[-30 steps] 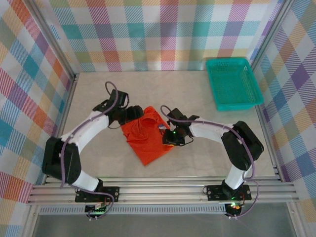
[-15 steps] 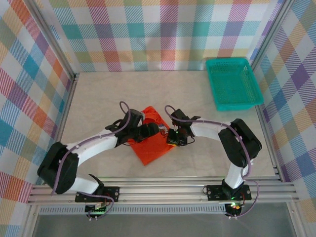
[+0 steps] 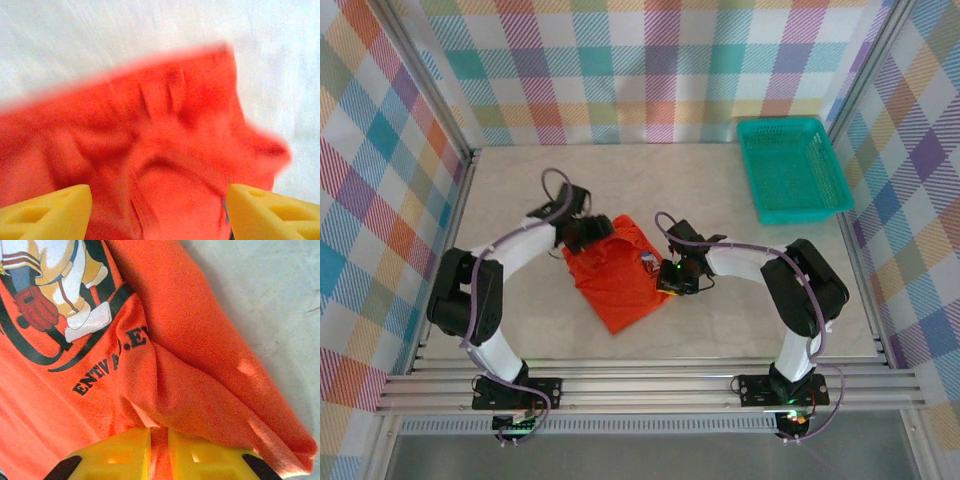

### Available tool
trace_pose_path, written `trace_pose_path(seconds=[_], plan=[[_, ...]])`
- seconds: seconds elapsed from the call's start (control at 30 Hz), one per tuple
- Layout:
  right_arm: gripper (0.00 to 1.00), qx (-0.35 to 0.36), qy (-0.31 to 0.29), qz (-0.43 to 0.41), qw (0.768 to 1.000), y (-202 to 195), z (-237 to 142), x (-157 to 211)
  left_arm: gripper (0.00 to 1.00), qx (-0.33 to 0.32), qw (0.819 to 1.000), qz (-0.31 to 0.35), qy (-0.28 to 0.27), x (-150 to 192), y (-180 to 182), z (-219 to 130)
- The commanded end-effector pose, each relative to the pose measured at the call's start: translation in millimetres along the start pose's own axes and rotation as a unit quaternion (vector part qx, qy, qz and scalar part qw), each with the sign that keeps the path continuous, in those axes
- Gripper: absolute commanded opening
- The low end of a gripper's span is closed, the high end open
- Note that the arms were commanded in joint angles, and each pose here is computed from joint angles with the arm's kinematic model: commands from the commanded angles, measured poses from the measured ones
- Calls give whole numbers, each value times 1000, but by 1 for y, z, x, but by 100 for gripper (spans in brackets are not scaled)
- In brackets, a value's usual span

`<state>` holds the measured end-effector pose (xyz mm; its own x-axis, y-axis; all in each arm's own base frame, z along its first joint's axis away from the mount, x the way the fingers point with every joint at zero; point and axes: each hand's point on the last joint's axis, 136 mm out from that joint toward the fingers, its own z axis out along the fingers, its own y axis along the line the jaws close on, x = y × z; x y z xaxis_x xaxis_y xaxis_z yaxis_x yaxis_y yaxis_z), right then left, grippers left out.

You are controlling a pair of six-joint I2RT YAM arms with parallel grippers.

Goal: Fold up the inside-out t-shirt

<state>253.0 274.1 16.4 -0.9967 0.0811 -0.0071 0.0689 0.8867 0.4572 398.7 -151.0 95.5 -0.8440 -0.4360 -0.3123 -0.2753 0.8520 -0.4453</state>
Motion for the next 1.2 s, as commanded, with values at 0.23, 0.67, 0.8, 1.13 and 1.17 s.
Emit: trace_pose_path(seconds=[0.23, 0.67, 0.8, 1.13, 1.17], plan=[[20, 27, 14, 0, 1000, -8, 0, 2, 69, -55, 993, 31, -95, -57, 3, -81], [18, 27, 17, 8, 999, -9, 13, -5, 73, 166, 986, -4, 29, 113, -64, -51], [18, 35, 22, 13, 999, -15, 18, -2, 73, 144, 988, -12, 55, 126, -54, -23], [18, 49, 33, 17, 998, -29, 23, 8, 72, -25, 998, 9, 49, 92, 19, 27], [18, 50, 35, 18, 998, -31, 23, 10, 72, -45, 997, 7, 55, 88, 32, 27]])
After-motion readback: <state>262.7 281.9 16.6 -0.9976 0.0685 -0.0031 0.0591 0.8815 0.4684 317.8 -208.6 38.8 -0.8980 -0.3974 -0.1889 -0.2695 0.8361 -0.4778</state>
